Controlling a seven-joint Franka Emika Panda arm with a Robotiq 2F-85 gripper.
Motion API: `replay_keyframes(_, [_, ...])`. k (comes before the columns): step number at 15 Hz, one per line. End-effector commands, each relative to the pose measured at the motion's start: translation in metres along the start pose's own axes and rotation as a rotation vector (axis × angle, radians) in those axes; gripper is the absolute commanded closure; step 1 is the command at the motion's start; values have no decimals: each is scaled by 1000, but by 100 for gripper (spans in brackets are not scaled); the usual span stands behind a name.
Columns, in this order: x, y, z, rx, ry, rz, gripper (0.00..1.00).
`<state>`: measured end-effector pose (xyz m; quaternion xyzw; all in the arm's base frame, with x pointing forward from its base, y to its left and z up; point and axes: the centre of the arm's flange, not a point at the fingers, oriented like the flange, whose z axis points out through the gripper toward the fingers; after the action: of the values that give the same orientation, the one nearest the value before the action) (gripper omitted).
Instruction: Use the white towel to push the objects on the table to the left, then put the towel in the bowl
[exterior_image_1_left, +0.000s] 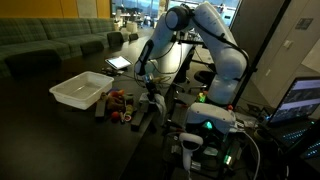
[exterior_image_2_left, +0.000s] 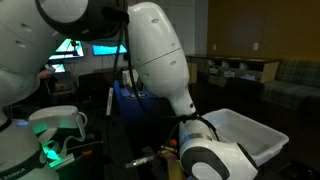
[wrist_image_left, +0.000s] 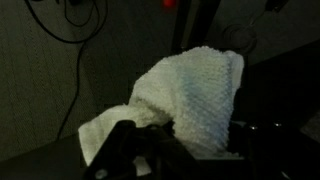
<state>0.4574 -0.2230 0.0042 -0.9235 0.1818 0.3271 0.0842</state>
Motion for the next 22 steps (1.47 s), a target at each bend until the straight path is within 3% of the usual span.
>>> replay_keyframes(1, [-3, -49, 10, 37, 8, -8, 96])
replay_keyframes(12, [-28, -195, 51, 103, -64, 46, 96])
replay_keyframes(18, [-40, -295, 58, 177, -41, 64, 96])
replay_keyframes(22, [-37, -345, 45, 260, -15, 156, 96])
